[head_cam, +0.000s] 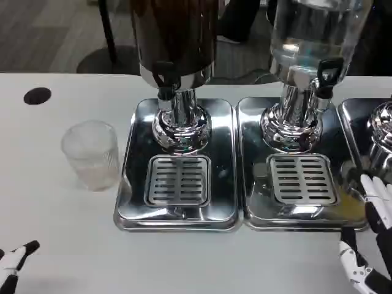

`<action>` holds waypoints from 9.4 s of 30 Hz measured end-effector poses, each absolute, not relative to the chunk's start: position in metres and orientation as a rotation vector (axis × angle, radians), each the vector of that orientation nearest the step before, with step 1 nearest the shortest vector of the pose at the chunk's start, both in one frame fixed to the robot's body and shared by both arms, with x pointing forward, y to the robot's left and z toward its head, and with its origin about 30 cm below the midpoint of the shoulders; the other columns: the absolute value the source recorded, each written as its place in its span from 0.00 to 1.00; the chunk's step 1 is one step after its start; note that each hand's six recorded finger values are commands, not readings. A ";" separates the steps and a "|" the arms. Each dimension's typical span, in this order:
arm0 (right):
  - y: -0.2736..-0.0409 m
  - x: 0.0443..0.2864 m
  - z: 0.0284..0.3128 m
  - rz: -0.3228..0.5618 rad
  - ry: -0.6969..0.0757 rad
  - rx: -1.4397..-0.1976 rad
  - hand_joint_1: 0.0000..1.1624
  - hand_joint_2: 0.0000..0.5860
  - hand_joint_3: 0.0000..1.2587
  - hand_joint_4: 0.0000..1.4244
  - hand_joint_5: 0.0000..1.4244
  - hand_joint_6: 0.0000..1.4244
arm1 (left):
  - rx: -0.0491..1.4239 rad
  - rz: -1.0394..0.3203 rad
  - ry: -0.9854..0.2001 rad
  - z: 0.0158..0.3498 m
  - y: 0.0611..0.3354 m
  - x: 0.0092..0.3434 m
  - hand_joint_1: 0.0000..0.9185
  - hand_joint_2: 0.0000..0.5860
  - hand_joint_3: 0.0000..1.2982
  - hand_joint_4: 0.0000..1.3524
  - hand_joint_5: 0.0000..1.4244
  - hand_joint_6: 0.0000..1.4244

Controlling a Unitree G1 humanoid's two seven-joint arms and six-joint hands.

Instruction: Grasp the cup under the faucet to collect the drink, then remove the cup.

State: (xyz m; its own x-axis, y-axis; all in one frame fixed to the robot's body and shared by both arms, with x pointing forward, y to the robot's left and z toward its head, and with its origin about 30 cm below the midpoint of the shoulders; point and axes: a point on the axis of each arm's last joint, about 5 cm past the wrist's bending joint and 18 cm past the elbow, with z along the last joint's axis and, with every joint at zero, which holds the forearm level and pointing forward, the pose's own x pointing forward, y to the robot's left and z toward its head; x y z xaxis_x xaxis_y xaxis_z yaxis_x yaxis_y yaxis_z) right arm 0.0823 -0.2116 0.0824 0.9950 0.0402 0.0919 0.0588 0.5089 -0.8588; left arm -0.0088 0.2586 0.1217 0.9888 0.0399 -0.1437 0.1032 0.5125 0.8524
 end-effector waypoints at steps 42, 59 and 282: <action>-0.209 0.085 0.077 0.047 -0.122 -1.061 0.29 0.91 0.11 0.00 0.00 0.00 | 1.046 -0.018 0.138 0.124 0.260 -0.001 0.00 0.16 0.07 0.00 0.00 0.00; -0.211 0.083 0.077 0.043 -0.113 -1.052 0.28 0.91 0.13 0.00 0.00 0.00 | 1.047 -0.024 0.156 0.125 0.261 -0.006 0.00 0.16 0.06 0.00 0.00 0.00; -0.216 0.071 0.093 -0.116 -0.105 -0.920 0.32 0.94 0.13 0.03 0.00 0.00 | 0.578 0.097 0.111 0.055 0.265 0.218 0.56 0.20 0.00 0.00 0.02 0.05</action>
